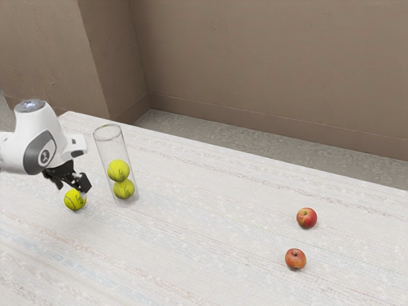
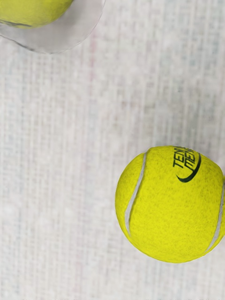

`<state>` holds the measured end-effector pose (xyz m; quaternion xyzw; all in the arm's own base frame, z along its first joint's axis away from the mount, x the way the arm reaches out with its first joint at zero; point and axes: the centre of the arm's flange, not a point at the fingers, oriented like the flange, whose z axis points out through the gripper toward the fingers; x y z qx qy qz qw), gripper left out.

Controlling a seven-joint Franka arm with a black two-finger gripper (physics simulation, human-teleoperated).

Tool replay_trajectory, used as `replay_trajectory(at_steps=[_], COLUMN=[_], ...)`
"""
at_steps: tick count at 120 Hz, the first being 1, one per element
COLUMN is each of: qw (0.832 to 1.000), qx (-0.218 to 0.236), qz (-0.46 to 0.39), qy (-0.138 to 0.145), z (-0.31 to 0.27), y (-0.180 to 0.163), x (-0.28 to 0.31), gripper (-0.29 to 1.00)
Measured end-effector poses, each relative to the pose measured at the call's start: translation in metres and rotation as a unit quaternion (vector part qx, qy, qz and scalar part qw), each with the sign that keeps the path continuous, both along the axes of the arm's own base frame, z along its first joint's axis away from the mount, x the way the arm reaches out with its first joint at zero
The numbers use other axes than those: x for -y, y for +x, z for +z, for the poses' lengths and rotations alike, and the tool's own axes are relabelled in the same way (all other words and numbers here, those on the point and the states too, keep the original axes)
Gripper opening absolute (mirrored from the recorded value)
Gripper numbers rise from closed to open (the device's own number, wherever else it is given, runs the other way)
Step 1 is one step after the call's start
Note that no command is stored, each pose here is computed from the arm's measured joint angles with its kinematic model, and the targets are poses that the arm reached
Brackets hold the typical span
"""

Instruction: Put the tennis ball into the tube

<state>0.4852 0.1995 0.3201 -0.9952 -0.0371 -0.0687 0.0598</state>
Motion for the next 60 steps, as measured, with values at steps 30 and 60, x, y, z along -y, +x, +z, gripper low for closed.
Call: replay_trajectory(at_steps=[30,60], qw=[1.0,1.0], qx=[0.01,0.015], qz=[-0.019,-0.018], qy=[0.008,0.018], z=[-0.034,-0.046], y=[0.013,0.022], x=[-0.007,-0.035], gripper=[0.7,0.7])
